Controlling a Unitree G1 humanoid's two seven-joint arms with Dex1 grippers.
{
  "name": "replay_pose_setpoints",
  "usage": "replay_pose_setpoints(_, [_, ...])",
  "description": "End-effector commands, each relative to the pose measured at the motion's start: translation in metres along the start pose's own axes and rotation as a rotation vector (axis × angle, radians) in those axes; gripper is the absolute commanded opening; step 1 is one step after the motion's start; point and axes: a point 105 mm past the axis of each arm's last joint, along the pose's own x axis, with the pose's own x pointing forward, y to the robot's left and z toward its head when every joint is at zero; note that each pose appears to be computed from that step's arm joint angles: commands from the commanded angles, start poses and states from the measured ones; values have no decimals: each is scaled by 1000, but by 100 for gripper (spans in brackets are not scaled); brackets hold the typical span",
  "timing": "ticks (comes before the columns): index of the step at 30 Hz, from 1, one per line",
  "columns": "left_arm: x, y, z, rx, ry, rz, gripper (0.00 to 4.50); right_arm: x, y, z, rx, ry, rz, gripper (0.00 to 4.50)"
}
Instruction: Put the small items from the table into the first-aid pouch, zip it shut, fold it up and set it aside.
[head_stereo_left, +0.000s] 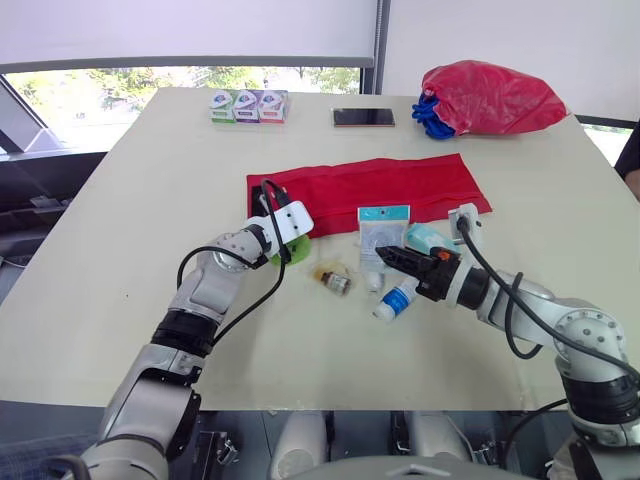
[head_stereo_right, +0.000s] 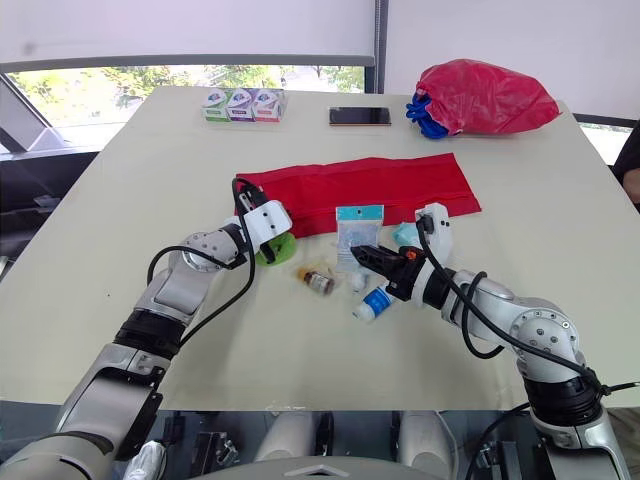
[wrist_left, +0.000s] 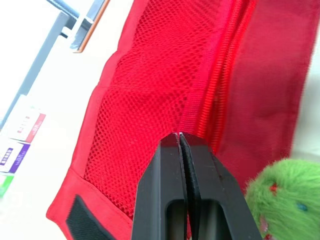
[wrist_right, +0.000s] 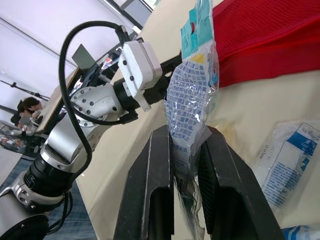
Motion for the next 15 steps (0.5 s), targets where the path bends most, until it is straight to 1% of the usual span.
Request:
replay_pose_setpoints(1, [-1, 10, 13, 35, -46, 59, 9, -3, 8, 12, -36, -36, 27, 13])
replay_pose_setpoints(2, [-2, 11, 14, 43, -50, 72, 9, -3, 8, 12, -37, -36, 26, 13])
replay_pose_setpoints(5, [-3, 13, 17, 71, -61, 98, 72, -4, 8, 11, -39, -34, 23, 13])
replay_pose_setpoints(6, [-4, 14, 18, 82, -62, 104, 110, -4, 8, 11, -39, -32, 23, 13])
replay_pose_setpoints(7, [-5, 13, 20, 101, -62, 112, 164, -5, 8, 11, -40, -30, 22, 13])
replay_pose_setpoints(8, [-6, 13, 21, 129, -61, 121, 205, -5, 8, 11, -41, -27, 22, 13])
replay_pose_setpoints(10, [-8, 11, 25, 177, -56, 129, 311, -6, 8, 10, -42, -20, 22, 13])
replay_pose_setpoints(12, [-10, 7, 29, 216, -39, 125, 400, -6, 8, 10, -43, -10, 22, 13])
replay_pose_setpoints(15, [-11, 3, 33, 269, -3, 124, 400, -7, 8, 9, -44, 2, 25, 13])
